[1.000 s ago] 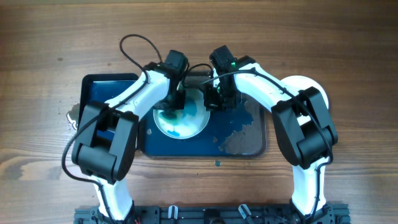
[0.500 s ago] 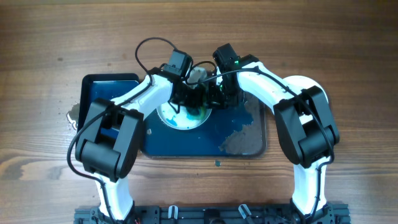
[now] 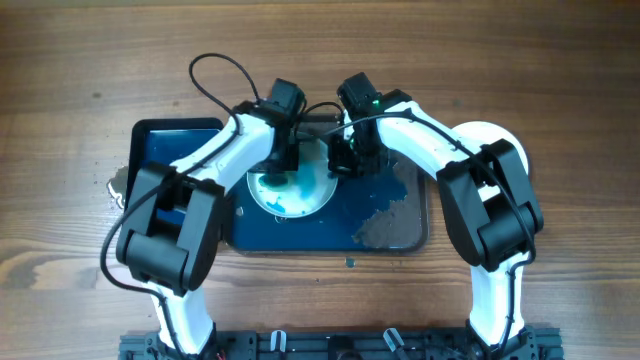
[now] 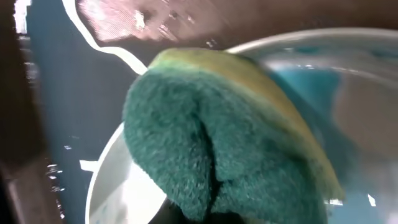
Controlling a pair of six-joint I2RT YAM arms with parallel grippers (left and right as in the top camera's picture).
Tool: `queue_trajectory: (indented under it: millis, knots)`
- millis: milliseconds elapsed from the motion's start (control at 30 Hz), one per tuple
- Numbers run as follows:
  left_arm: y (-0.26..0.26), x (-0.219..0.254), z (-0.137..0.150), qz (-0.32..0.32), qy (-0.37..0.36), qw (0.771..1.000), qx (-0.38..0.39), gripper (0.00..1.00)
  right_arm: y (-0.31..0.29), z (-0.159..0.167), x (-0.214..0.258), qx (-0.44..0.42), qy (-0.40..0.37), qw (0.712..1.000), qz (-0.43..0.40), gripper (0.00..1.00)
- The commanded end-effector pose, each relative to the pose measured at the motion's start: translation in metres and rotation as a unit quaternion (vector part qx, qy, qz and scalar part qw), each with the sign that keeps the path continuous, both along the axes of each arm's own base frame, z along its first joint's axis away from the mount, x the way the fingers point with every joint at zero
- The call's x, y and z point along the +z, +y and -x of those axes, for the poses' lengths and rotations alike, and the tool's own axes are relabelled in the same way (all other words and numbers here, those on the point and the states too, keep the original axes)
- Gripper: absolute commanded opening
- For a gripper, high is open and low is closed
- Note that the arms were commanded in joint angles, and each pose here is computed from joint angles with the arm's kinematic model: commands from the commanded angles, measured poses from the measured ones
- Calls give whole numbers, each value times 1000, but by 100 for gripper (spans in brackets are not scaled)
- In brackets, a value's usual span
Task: Clean dirty plates on tray and stack at the side
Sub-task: 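Scrub the third plate with the sponge in the left gripper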
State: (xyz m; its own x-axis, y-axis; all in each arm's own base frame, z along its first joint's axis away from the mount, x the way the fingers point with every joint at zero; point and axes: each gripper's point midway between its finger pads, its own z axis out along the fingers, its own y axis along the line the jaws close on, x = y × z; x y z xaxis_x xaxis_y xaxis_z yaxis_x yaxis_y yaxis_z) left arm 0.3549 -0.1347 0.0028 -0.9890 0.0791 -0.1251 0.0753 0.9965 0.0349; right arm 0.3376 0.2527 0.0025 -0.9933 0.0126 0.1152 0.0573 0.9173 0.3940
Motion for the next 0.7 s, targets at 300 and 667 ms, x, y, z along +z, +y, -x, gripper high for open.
queue_trajectory:
  millis: [300, 667]
  knots:
    - [-58, -12, -2, 144, 1, 988, -53, 4, -6, -1, -3, -10, 0, 1000, 7, 4]
    - [56, 15, -38, -166, -133, 972, 100, 4, -4, -3, -3, -11, -4, 1000, 5, 4]
